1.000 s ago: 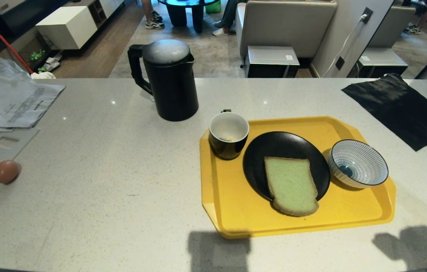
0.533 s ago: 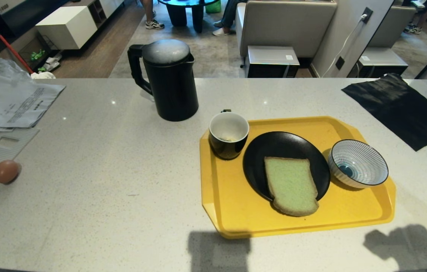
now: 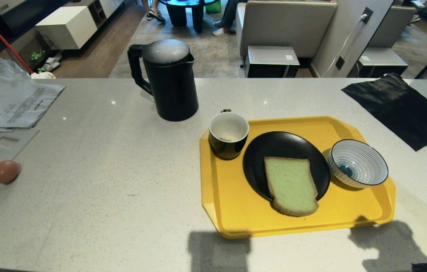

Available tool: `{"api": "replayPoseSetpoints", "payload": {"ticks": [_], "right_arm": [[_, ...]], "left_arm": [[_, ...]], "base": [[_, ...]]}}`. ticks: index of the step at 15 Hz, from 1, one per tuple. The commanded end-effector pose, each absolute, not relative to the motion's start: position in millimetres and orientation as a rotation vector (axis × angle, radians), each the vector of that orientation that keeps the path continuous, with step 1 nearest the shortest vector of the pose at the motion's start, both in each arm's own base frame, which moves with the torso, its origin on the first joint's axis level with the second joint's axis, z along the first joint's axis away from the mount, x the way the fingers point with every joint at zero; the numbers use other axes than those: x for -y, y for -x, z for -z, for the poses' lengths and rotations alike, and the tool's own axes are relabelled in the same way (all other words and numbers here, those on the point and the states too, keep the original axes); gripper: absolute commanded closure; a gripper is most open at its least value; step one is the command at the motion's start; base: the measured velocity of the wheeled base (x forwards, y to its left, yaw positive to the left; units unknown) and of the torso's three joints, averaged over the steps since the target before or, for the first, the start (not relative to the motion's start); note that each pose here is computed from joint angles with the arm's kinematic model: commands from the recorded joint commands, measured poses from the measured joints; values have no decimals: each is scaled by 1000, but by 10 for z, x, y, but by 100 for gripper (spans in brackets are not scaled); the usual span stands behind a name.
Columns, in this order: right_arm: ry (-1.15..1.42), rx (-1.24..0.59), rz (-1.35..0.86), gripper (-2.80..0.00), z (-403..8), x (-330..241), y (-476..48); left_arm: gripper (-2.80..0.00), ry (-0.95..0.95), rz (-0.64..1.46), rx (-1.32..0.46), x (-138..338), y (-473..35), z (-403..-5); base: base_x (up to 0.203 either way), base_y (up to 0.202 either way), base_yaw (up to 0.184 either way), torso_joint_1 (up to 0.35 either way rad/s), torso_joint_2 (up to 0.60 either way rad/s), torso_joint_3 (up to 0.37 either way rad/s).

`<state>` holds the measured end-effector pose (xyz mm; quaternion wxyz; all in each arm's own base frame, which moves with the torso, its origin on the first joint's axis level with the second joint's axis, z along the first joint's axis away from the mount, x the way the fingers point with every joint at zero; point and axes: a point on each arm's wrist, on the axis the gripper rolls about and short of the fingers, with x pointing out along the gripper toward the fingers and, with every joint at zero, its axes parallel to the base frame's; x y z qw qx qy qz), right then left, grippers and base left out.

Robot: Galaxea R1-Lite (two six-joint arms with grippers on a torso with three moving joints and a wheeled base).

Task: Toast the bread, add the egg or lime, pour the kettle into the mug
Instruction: Pick up the bread slice

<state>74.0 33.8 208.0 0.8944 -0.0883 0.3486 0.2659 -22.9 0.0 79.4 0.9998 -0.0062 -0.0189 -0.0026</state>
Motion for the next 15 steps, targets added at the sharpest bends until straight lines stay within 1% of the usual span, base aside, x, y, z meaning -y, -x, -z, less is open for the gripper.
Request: {"api": "replayPoseSetpoints", "payload": {"ticks": [1,4,8,11,13,15], "right_arm": [[161,-783,-579,0,-2034,-471,-874],[25,-883,-526,0,-2044,-651,-1043],[-217,-992,-367,0,-2085,-829,-1311],[-313,-1069,-255,0,-1981,-820,-1332],[-354,-1081,-154,0,-1909,-750,-1351],[-389,-1082,-109,0,-1932,-686,-1327]], "left_arm": [[0,12,5,25,0,218,-756],[0,12,4,25,0,218,-756],[0,12,5,25,0,218,-756],[0,12,5,25,0,218,-756],[0,12,5,25,0,218,-756],[0,12,5,25,0,218,-756]], "base": [[0,0,0,0,0,0],[0,0,0,0,0,0],[0,0,0,0,0,0],[0,0,0,0,0,0],[0,0,0,0,0,0],[0,0,0,0,0,0]]}}
